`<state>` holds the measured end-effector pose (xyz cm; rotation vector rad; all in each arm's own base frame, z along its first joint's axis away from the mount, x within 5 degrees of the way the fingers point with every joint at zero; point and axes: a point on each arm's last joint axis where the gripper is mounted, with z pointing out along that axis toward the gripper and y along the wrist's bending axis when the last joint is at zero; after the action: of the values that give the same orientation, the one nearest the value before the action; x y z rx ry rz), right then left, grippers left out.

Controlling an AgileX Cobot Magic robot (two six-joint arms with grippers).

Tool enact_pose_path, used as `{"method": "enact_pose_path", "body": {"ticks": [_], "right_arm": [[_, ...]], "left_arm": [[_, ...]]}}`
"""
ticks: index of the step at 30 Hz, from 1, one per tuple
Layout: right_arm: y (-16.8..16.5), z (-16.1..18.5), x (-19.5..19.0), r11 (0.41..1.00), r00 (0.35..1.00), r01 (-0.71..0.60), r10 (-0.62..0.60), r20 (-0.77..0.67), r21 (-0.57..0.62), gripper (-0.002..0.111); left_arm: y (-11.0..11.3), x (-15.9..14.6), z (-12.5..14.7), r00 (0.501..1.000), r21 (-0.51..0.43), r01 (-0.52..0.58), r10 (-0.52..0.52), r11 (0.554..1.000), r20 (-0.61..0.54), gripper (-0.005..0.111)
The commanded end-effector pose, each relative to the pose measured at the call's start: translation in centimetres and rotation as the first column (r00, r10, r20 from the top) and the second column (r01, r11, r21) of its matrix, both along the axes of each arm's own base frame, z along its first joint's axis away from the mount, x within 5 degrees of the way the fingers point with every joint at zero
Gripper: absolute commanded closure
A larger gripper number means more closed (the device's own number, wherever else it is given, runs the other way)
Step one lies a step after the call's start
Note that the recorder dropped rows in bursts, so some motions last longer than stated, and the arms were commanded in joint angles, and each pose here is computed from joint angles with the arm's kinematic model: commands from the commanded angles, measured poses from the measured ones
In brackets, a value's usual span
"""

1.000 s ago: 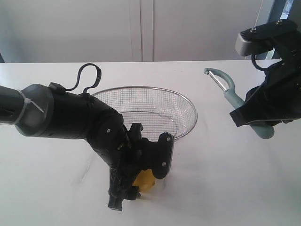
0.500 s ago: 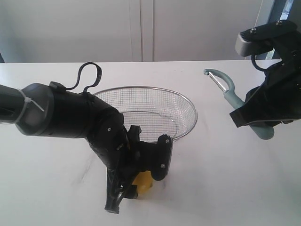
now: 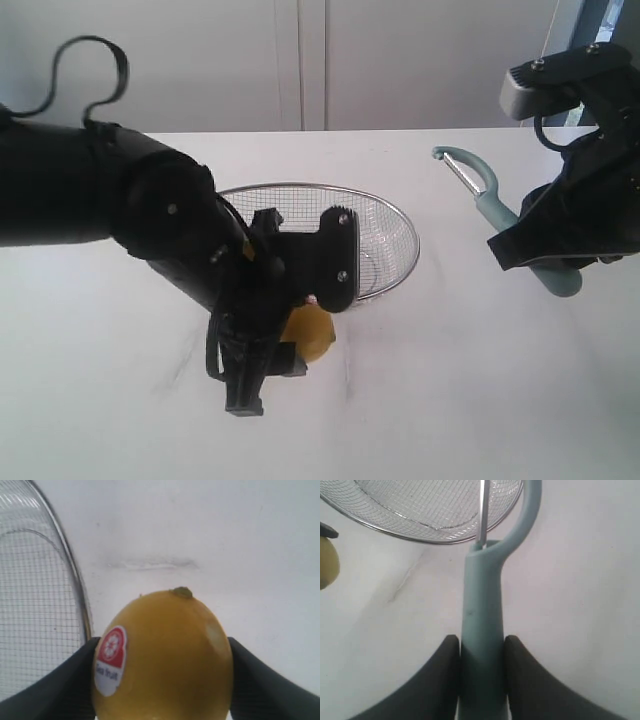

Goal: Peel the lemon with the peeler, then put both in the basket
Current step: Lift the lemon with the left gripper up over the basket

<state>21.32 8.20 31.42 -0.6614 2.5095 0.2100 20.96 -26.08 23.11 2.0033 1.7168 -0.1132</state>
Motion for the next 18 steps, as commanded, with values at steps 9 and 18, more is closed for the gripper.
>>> {"method": "enact_pose_path", "body": {"ticks": [9, 18], "right_arm": [[-0.2, 0.1, 0.0, 1.0, 1.0, 0.0, 0.0, 0.023, 0.001, 0.108], [0.0, 0.5, 0.5, 1.0, 0.996, 0.01, -0.012, 0.084, 0.027, 0.108]], "left_arm": [[5.2, -0.7, 6.1, 0.98, -0.252, -0.137, 0.168, 0.958, 0.106, 0.107], [8.2, -1.7, 8.3, 0.935, -0.435, -0.179, 0.29, 0.882, 0.203, 0.107]]}}
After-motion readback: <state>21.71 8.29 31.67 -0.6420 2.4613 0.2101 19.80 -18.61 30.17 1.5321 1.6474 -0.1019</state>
